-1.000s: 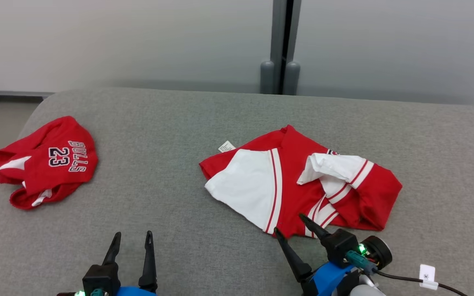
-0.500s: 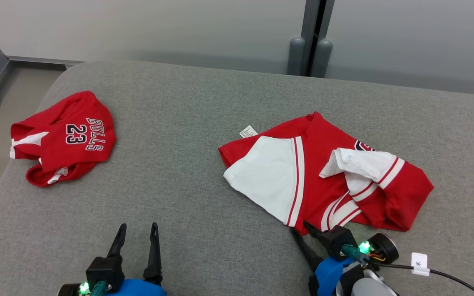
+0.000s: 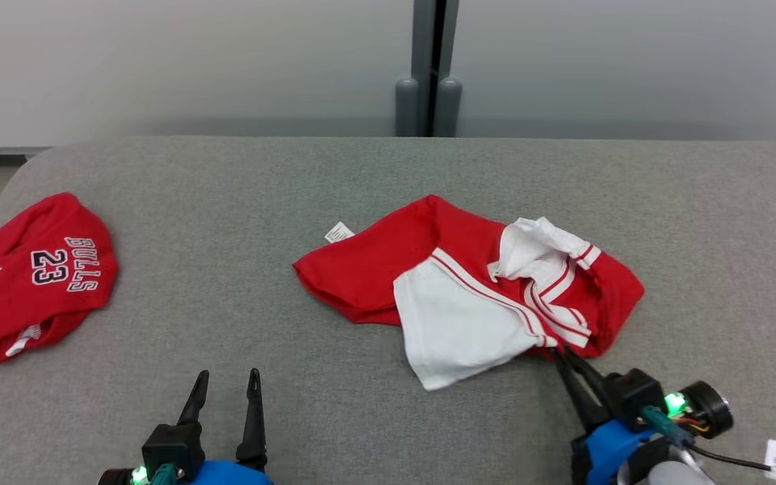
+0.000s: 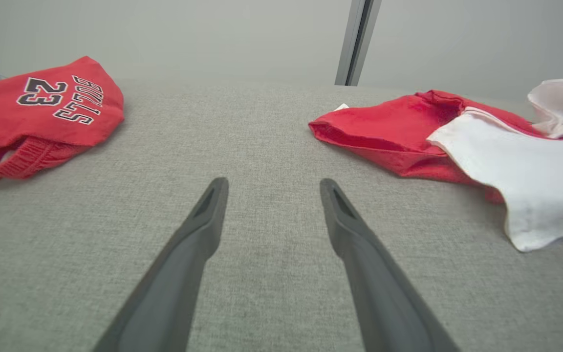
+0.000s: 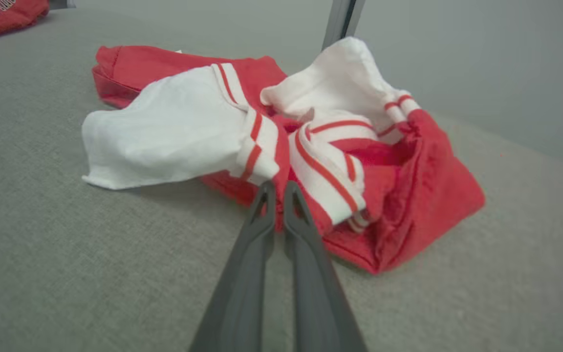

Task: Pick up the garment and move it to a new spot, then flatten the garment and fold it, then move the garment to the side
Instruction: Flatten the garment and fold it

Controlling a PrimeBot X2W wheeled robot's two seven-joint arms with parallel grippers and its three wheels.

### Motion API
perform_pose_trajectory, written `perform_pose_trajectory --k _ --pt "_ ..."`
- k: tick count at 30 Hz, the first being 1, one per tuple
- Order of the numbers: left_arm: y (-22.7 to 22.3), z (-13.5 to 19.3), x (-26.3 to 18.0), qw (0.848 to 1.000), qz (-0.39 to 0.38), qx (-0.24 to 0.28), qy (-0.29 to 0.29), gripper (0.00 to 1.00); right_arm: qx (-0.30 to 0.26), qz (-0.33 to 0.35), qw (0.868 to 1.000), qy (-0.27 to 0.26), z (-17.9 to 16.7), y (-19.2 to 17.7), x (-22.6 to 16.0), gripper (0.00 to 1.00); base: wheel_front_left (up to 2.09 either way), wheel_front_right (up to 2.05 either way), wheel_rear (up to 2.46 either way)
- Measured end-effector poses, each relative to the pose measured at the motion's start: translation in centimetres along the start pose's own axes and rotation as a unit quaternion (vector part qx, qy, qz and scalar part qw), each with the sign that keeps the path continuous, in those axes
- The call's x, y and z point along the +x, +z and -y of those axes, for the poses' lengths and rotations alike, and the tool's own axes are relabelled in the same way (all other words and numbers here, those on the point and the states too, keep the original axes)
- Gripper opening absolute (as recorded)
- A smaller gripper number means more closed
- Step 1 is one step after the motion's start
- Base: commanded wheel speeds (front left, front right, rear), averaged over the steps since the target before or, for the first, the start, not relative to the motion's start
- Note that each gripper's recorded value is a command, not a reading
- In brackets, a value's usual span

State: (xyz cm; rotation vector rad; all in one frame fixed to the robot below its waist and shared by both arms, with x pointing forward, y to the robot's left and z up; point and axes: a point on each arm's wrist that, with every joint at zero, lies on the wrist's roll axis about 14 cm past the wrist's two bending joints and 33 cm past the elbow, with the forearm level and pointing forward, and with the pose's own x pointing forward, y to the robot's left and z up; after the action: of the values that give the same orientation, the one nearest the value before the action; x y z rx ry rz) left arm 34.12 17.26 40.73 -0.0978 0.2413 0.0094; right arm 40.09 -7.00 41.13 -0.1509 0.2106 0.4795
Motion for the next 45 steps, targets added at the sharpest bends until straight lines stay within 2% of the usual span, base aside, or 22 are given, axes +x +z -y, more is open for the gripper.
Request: perform_pose_trajectory --k 4,9,16,17,18,25,31,40,41,42,43,45 --pt "-0.1 1.7 0.6 1.0 -0.002 0.003 -0.027 1.0 -0.012 0.004 0.997 -0.082 5.8 -0.3 -3.7 0.0 0.0 0.0 0.0" --pt "0.1 3.7 1.4 0.998 -0.002 0.005 -0.058 1.0 -0.02 0.013 0.984 -0.179 11.8 0.1 -8.3 0.0 0.0 0.0 0.0" --pt "-0.3 5.3 2.1 0.996 -0.01 0.01 -0.086 1.0 -0.017 0.029 0.965 -0.26 16.3 1.0 -11.9 0.0 0.0 0.0 0.0" --pt "-0.4 5.4 2.1 0.996 -0.011 0.01 -0.087 1.0 -0.012 0.028 0.963 -0.268 16.8 0.8 -12.2 0.36 0.0 0.0 0.0" --pt "-0.5 5.5 2.1 0.996 -0.013 0.011 -0.09 1.0 -0.008 0.019 0.962 -0.272 16.9 0.2 -12.3 1.0 0.0 0.0 0.0" --pt "-1.8 6.5 2.1 0.993 -0.035 0.0 -0.114 1.0 0.01 0.016 0.96 -0.28 17.0 -0.2 -11.8 1.0 0.0 0.0 0.0" --pt "-2.8 8.9 2.0 0.984 -0.059 -0.058 -0.156 1.0 0.015 0.017 0.956 -0.294 17.3 -0.3 -12.1 1.0 0.0 0.0 0.0" --pt "-5.1 10.8 1.4 0.973 -0.109 -0.111 -0.172 1.0 0.016 0.022 0.953 -0.301 17.3 -0.1 -12.5 1.0 0.0 0.0 0.0" --pt "-4.7 11.4 1.4 0.971 -0.104 -0.112 -0.182 0.47 0.017 0.023 0.953 -0.301 17.2 -0.1 -12.4 1.0 0.0 0.0 0.0" --pt "-4.2 12.1 1.4 0.97 -0.097 -0.113 -0.194 0.26 0.018 0.023 0.954 -0.3 17.1 -0.1 -12.4 1.0 0.0 0.0 0.0" --pt "-3.6 12.6 1.5 0.969 -0.089 -0.115 -0.202 0.0 0.019 0.023 0.954 -0.298 17.0 -0.1 -12.2 1.0 0.0 0.0 0.0" --pt "-2.7 13.3 1.4 0.967 -0.077 -0.122 -0.212 0.0 0.023 0.023 0.956 -0.293 16.5 -0.2 -12.0 1.0 0.0 0.0 0.0"
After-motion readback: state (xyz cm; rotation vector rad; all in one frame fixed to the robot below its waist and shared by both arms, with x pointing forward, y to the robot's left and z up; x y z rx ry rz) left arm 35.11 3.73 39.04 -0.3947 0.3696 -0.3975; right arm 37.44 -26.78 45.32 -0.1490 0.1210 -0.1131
